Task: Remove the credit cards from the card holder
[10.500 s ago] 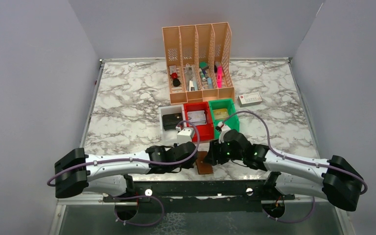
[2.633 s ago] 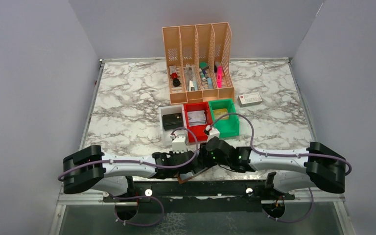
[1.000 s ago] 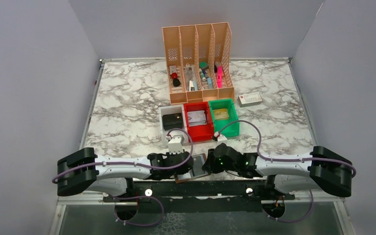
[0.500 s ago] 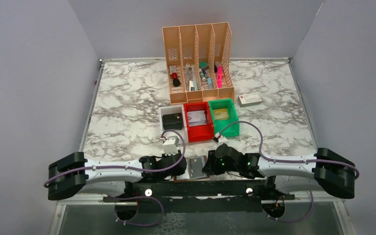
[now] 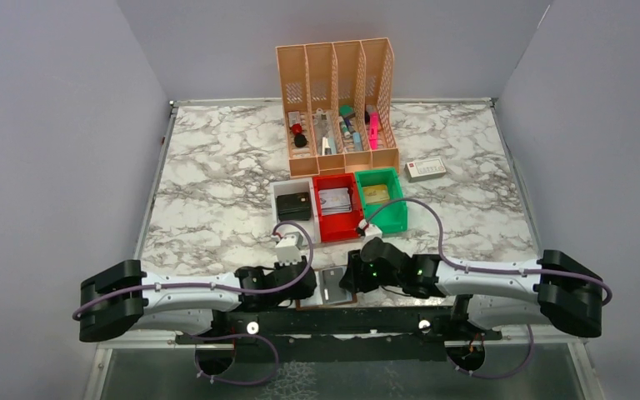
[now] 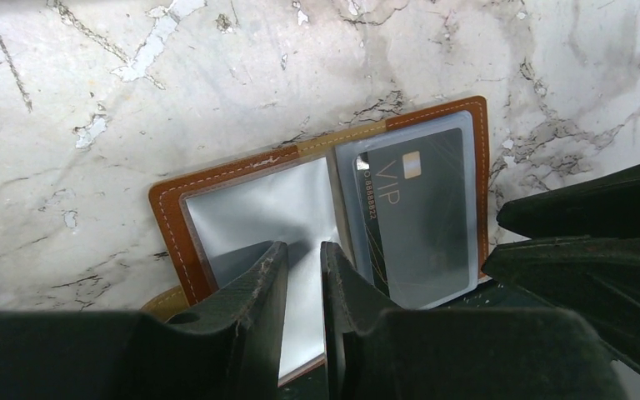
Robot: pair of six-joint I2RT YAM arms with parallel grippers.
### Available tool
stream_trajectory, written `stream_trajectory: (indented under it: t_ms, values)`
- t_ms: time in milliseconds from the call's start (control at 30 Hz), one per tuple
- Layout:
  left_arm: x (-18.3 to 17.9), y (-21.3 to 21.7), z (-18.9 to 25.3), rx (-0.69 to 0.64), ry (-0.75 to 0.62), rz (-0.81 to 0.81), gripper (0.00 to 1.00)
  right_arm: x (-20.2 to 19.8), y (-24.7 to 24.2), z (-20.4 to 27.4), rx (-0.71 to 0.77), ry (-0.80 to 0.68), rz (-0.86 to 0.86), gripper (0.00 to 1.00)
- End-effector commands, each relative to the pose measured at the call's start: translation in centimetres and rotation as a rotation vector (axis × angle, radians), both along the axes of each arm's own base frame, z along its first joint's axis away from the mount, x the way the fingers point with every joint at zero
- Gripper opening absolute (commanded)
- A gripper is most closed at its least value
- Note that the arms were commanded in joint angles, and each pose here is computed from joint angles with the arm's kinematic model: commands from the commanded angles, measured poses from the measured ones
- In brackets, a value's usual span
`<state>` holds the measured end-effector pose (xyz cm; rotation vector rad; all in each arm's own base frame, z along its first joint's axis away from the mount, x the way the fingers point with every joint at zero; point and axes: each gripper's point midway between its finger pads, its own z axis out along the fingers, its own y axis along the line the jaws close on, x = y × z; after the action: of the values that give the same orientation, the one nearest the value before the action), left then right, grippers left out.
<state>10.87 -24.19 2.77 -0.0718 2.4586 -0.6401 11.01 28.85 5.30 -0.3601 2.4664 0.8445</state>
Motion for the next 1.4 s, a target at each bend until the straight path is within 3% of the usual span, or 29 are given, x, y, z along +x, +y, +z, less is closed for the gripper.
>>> stream_trajectory:
  t_ms: [0,567,933,1167,1367]
  values:
    - [0.1,-0.8,0.4,-0.005,-0.002,-0.014,0.25,0.1,-0.4,-1.2,-0.06,0.005,-0.009,0.38]
    - [0.5,-1.6,0.5,0.062,-0.012,-0.046,0.25,-0.4,-0.2,-2.3,-0.066,0.018,0.029,0.27]
    - [0.4,-1.6,0.0,0.073,-0.002,-0.039,0.25,0.3,-0.3,0.1,-0.042,-0.031,0.014,0.38]
    - [0.4,-1.7,0.0,0.07,0.0,-0.04,0.24,-0.7,1.3,0.2,0.018,0.007,0.078,0.38]
    - [0.4,-1.7,0.1,0.062,0.002,-0.04,0.25,-0.4,0.8,-2.1,-0.056,0.032,0.046,0.37]
